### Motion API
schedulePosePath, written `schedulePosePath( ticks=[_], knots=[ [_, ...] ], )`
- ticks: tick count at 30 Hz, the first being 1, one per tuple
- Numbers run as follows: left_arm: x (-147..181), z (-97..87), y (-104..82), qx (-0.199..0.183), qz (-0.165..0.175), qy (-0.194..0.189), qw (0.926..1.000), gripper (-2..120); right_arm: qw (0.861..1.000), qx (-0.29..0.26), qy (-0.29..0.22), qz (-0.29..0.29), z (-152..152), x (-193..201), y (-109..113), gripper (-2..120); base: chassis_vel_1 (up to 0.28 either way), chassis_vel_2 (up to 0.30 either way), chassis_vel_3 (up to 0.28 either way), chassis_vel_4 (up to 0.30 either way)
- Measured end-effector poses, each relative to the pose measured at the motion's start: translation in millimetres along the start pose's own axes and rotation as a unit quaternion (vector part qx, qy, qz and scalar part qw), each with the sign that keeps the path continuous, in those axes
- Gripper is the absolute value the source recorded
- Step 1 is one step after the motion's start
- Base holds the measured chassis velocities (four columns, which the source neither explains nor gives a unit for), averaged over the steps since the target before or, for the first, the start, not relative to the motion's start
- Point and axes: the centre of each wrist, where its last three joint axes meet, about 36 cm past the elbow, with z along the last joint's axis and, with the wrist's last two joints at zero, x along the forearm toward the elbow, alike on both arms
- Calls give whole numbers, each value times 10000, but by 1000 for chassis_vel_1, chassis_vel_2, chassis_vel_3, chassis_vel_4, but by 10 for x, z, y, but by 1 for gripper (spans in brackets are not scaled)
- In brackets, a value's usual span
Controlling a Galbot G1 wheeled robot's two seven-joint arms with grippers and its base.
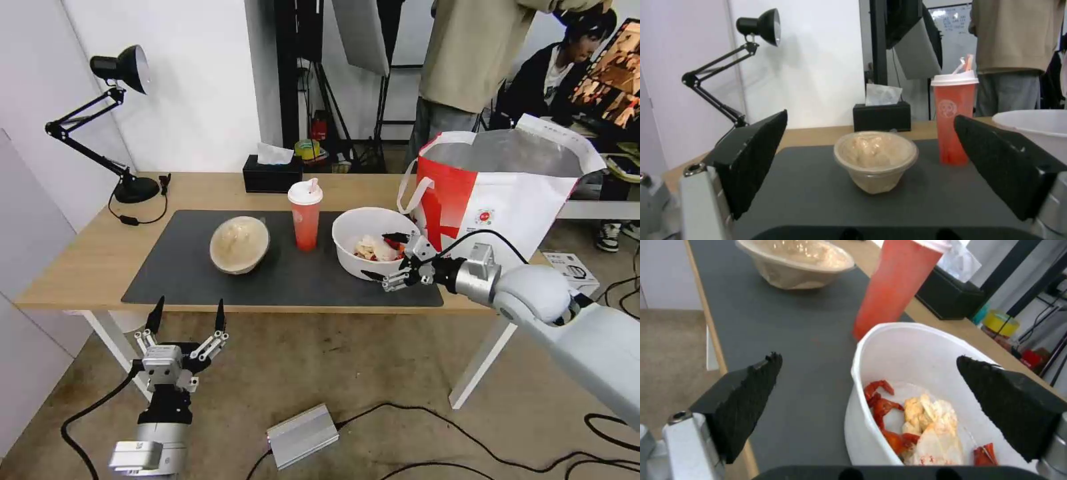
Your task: Pick up the trash from the table and place it into the takeout bag.
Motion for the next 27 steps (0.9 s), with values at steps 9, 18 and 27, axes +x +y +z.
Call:
schedulePosePath(
  ticks=[9,18,27],
  knots=[
    [-2,38,-9,14,19,35,10000,100,9999,37,119,-75,35,-175,-82,100,0,0,0,0],
    [-20,94,-17,24,32,64,10000,100,9996,6,258,-92,144,-250,-139,100,0,0,0,0],
    [-28,129,-23,28,58,96,9999,100,9993,-6,367,-113,238,-294,-146,100,0,0,0,0]
  ],
)
